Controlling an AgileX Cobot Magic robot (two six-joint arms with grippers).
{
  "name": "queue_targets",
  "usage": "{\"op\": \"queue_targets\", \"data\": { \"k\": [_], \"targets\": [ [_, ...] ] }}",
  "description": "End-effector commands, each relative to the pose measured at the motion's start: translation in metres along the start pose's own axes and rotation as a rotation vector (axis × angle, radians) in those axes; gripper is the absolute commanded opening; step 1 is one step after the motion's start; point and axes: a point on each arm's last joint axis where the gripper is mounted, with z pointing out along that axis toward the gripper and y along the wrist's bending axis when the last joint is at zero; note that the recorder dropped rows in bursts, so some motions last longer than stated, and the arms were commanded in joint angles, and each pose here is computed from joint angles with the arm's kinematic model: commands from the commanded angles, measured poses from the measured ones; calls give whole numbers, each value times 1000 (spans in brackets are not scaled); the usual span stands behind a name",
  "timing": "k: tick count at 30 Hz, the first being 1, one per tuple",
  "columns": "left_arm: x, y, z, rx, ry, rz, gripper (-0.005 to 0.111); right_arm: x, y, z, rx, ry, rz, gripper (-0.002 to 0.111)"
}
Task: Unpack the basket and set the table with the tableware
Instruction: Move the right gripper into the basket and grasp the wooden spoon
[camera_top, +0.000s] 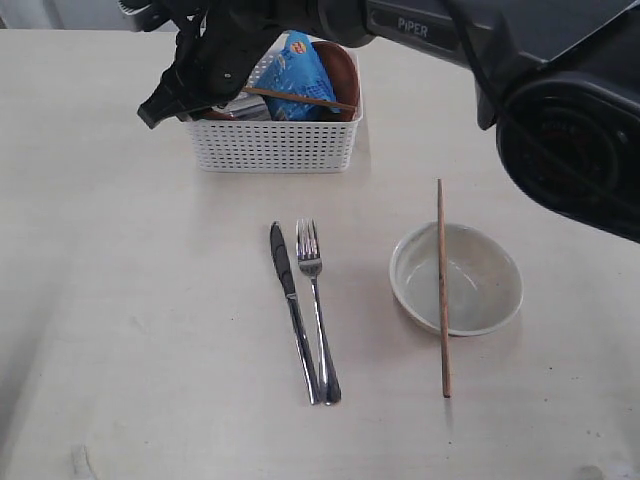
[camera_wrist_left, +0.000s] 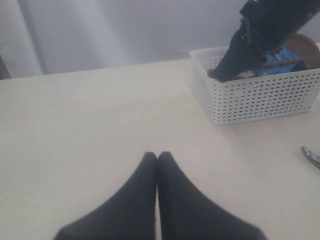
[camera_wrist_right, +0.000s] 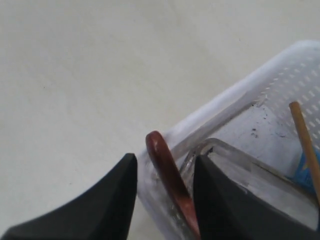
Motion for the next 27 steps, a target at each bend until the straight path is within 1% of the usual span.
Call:
{"op": "queue_targets", "data": {
  "k": [1,6,8,11,15,16,27],
  "targets": [
    [0,0,0,-4,-5,4,0,-5,-1,-2,16,-33,-23,37],
    [0,0,0,-4,-5,4,0,-3,-1,1,16,-29,-35,37],
    [0,0,0,-4,-5,4,0,-1,-1,3,14,-19,-34,34],
    [0,0,0,-4,-5,4,0,3,-1,8,8,2,-33,21],
    [0,0,0,-4,-5,4,0,1,-1,6,8,-1,-48,1],
    [0,0,0,-4,-5,4,0,0,-1,3,9,-6,-51,-1],
    [0,0,0,-4,-5,4,0,-17,-1,-28,38,-65,-104,-1]
  ]
}}
